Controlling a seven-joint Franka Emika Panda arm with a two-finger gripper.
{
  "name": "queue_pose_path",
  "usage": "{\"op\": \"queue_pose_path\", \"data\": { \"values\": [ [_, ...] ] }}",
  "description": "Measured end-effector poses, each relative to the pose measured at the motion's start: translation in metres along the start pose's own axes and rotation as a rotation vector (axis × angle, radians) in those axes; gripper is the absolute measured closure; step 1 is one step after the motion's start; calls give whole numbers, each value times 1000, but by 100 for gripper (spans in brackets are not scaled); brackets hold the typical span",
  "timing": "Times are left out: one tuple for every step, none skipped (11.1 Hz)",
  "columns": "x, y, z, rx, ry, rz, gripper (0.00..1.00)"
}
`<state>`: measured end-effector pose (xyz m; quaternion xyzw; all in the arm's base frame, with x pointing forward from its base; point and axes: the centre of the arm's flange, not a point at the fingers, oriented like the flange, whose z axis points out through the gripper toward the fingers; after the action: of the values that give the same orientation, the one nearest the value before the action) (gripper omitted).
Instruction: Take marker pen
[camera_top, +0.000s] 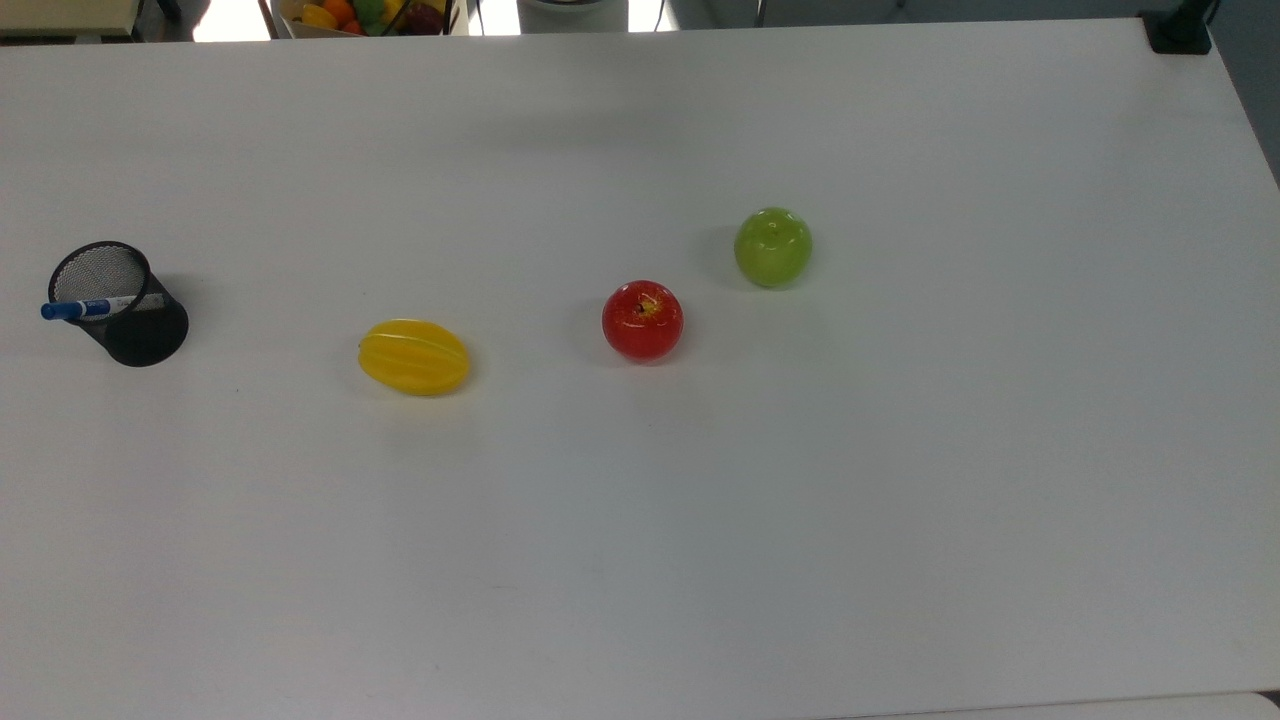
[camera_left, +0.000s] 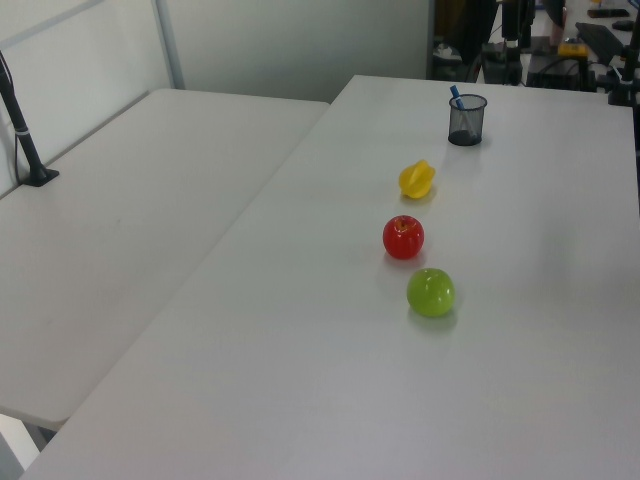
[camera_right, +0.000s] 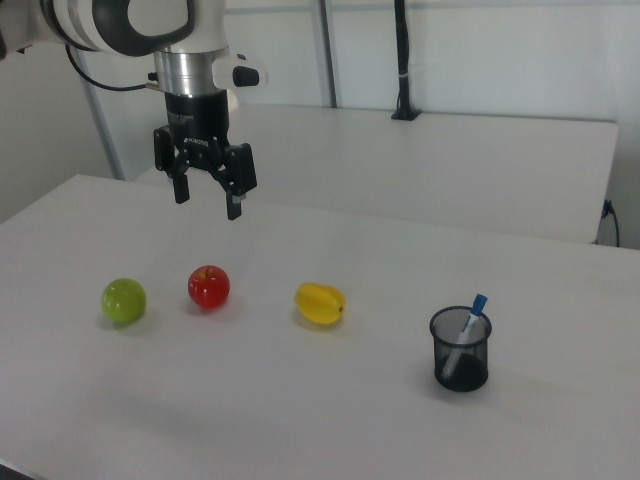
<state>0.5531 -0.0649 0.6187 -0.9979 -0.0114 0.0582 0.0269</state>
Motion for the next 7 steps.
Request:
{"op": "queue_pose_path", "data": {
  "values": [
    [0, -2, 0, 0, 0, -4, 0],
    [-1, 6, 0, 0, 1, -4, 0],
    [-3, 21, -1, 2, 3, -27, 0],
    [-6, 32, -1, 4, 4, -57, 0],
    [-6, 36, -2, 4, 4, -68, 0],
    [-6, 35, -1, 4, 4, -76, 0],
    [-6, 33, -1, 4, 4, -79, 0]
  ]
}}
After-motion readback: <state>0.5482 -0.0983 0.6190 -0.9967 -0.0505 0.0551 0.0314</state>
